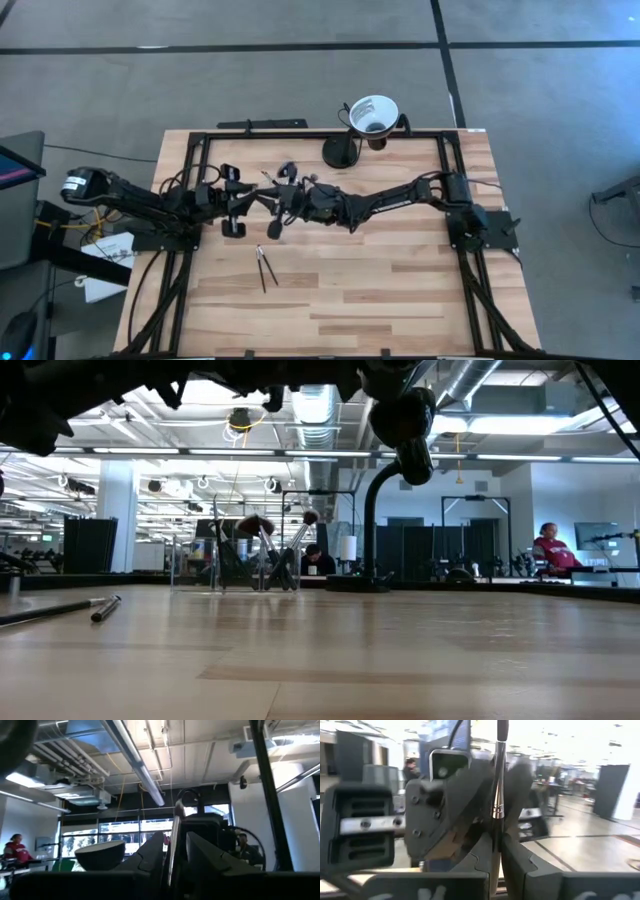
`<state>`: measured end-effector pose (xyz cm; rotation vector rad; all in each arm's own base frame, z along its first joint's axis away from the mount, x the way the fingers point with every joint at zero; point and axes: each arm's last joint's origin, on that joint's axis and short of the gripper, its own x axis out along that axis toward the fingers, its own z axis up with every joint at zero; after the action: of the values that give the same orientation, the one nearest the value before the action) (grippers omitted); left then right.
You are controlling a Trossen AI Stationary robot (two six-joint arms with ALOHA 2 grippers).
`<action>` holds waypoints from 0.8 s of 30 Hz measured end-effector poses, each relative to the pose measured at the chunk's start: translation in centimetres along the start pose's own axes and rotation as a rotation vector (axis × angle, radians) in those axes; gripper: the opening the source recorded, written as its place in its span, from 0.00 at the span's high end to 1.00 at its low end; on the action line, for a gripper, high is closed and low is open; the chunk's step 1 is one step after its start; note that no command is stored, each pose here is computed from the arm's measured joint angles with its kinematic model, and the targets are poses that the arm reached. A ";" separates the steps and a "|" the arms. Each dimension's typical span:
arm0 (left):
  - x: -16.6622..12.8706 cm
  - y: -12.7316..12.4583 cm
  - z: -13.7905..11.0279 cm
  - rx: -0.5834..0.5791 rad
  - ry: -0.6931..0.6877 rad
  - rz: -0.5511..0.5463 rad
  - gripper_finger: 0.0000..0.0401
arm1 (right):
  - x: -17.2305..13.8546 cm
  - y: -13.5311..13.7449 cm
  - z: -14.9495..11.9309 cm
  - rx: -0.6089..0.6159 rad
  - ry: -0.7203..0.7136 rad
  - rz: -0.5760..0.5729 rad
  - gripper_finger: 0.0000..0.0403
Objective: Put items in baskets/containers
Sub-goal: Put the black eyeshadow brush into the transparent organizer
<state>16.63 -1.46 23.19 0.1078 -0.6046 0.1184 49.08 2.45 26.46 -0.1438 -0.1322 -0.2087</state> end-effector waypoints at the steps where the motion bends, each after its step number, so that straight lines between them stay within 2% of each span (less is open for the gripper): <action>1: 0.0 0.0 0.0 0.000 -0.002 0.006 0.78 | -0.1 -0.1 0.3 0.001 0.000 -0.020 0.97; 7: -0.8 0.3 0.4 -0.006 -0.015 0.039 0.74 | -0.3 -0.3 1.3 -0.040 -0.012 -0.070 0.96; 9: -1.1 0.4 0.6 -0.012 -0.025 0.034 0.74 | -0.5 -0.6 2.1 -0.058 -0.013 -0.118 0.96; 13: -1.4 0.1 1.5 -0.056 -0.091 -0.057 0.74 | -0.7 -0.9 2.3 -0.105 0.039 -0.196 0.96; 15: -1.6 -0.2 1.9 -0.071 -0.123 -0.122 0.74 | -0.5 -1.1 1.3 -0.103 0.088 -0.207 0.96; 18: -1.8 -0.5 2.5 -0.089 -0.166 -0.182 0.74 | 0.1 -1.5 -0.8 -0.022 0.114 -0.192 0.96; 24: -1.9 -0.7 2.8 -0.102 -0.181 -0.203 0.74 | 1.2 -2.0 -7.2 0.033 0.174 -0.223 0.97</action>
<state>13.66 -2.72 24.37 0.0812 -0.7750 -0.1198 50.68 -0.85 19.81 -0.0774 0.0219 -0.4399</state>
